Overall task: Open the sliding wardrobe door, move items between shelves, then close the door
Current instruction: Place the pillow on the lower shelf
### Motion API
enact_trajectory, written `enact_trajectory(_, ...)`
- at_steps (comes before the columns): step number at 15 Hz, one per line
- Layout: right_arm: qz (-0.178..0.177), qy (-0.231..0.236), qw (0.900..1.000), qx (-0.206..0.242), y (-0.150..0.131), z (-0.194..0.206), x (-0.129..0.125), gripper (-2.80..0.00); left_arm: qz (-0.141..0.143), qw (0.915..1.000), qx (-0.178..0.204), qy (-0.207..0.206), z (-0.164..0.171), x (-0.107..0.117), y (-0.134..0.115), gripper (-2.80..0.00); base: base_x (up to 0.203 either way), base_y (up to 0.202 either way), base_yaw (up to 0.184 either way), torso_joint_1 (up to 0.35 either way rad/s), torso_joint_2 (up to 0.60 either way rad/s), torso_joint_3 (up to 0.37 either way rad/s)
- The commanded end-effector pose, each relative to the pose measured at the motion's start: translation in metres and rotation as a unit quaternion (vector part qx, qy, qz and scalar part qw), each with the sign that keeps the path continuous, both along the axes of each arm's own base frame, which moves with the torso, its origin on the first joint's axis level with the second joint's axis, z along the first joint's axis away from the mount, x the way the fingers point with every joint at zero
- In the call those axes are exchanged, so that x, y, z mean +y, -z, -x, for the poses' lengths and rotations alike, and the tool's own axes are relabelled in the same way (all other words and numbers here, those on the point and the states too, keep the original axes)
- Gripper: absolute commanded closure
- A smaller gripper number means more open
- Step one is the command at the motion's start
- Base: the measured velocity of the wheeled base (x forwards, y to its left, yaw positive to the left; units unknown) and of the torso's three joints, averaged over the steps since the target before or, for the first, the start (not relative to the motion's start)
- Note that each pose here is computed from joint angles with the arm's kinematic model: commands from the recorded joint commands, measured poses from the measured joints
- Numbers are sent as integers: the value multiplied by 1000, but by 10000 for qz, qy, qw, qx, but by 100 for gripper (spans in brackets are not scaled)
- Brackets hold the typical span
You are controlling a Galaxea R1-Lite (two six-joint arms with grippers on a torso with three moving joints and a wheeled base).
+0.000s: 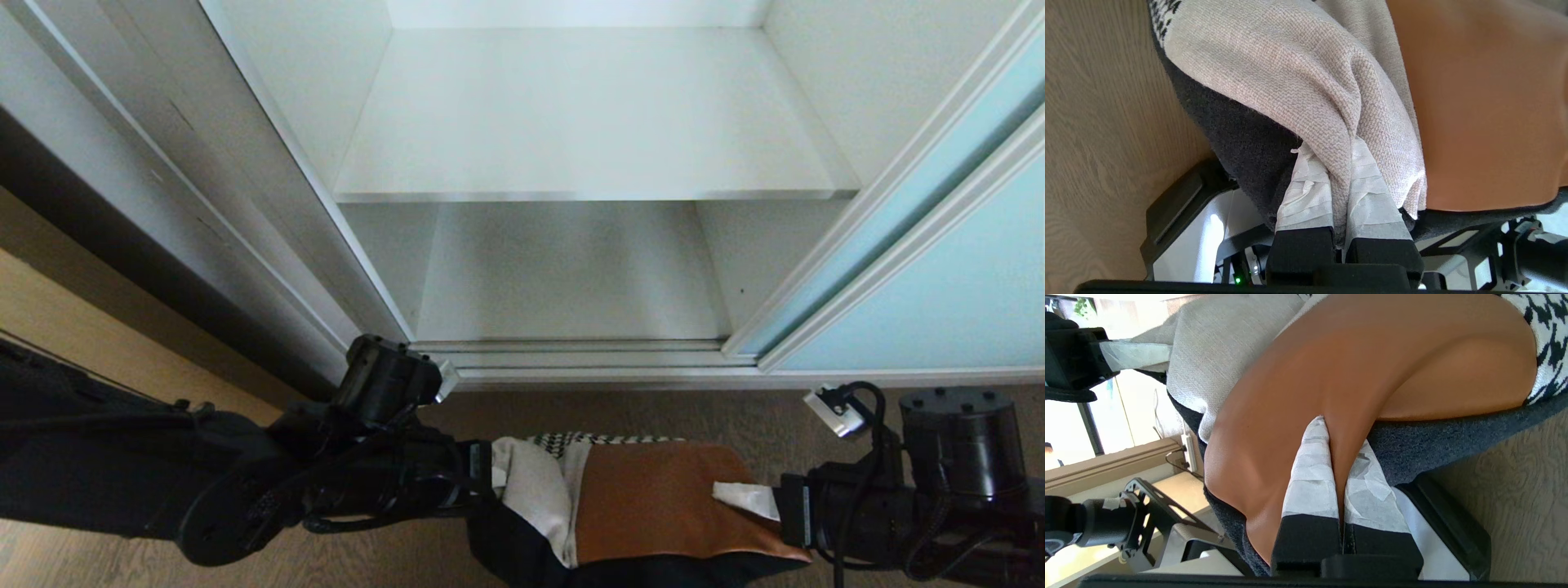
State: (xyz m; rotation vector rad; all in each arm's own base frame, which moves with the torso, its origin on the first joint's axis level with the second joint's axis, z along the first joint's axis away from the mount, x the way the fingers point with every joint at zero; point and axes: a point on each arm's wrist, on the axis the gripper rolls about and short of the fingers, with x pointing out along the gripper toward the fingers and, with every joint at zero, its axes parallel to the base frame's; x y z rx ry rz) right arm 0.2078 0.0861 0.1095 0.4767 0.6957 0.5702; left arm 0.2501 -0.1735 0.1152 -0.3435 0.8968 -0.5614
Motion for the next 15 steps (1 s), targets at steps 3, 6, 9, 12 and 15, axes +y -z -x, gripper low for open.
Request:
enact_trajectory(3,-32,40,9999,-142,2,-12,3,0,223,9993,-301,-85,-12,-4,-1,0,0,0,0,0,0,0)
enact_trajectory(6,-99,176,9987,-474,-11,-27,3,0,543,9950,-733,-405,-28,-4,-21,0,0,0,0,0,0,0)
enact_trajectory(9,-207,342,9949,-923,-31,-50,2,0,721,9907,-1009,-566,-48,-4,-35,0,0,0,0,0,0,0)
enact_trajectory(12,-238,493,9925,-1090,-35,-83,2,0,718,9884,-1119,-734,-76,-4,-28,0,0,0,0,0,0,0)
enact_trajectory(15,-218,612,9921,-1069,-15,-121,4,0,855,9811,-1456,-942,-111,-3,-9,0,0,0,0,0,0,0)
